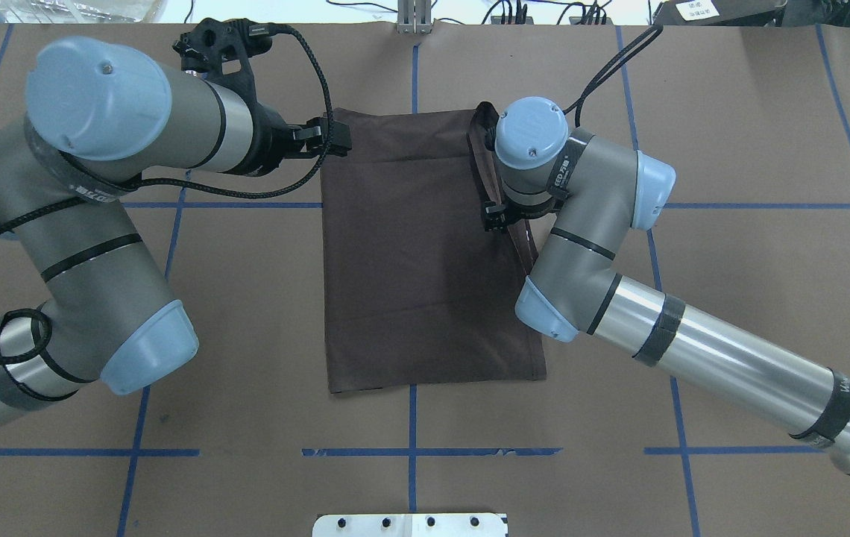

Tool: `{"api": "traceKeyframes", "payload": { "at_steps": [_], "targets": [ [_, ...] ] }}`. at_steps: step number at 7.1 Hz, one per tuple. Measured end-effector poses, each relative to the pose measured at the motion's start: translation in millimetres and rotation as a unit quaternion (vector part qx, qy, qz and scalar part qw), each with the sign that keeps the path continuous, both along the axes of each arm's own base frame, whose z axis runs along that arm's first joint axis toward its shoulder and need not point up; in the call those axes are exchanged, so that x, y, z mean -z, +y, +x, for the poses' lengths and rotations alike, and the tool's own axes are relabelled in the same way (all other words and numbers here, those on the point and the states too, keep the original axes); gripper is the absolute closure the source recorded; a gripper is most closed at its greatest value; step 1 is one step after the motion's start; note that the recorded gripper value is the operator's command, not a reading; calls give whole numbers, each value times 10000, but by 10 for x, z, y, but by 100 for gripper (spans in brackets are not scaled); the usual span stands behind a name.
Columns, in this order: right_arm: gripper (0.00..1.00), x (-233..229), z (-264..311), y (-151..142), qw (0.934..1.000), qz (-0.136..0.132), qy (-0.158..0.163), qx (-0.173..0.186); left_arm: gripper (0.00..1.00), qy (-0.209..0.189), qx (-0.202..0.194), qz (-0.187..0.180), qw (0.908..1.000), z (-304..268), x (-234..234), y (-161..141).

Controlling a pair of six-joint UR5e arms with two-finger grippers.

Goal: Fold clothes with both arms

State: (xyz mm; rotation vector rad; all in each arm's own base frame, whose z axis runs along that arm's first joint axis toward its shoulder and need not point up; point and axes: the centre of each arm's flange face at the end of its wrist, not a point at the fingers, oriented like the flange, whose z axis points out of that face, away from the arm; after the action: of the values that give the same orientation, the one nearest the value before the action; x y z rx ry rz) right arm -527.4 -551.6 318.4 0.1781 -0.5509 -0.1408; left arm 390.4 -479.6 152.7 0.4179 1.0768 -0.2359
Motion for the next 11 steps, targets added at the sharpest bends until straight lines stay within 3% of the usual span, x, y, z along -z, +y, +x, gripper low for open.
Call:
{"api": "traceKeyframes", "payload": {
  "at_steps": [3, 5, 7, 8, 10, 11],
  "targets": [
    [0, -526, 772, -494, 9997, -95, 206, -10, 0, 19, -10, -6, 10000, 8, 12, 9],
    [0, -278, 1094, -702, 9994, -218, -246, 65, 0, 90, -112, -137, 9998, 5, -24, 64],
    [0, 132, 1237, -542, 9953, -362, -889, 133, 0, 428, -405, -960, 9936, 132, -187, 414],
    [0, 313, 1307, -351, 9922, -491, -1144, 110, 0, 519, -416, -1547, 9857, 382, -332, 725],
    [0, 469, 1408, 185, 9888, -632, -1345, 130, 0, 336, -45, -2498, 9677, 966, -618, 1362],
    [0, 506, 1406, 398, 9874, -724, -1405, 60, 1, 76, 89, -2741, 9616, 1243, -734, 1680]
  ]
}}
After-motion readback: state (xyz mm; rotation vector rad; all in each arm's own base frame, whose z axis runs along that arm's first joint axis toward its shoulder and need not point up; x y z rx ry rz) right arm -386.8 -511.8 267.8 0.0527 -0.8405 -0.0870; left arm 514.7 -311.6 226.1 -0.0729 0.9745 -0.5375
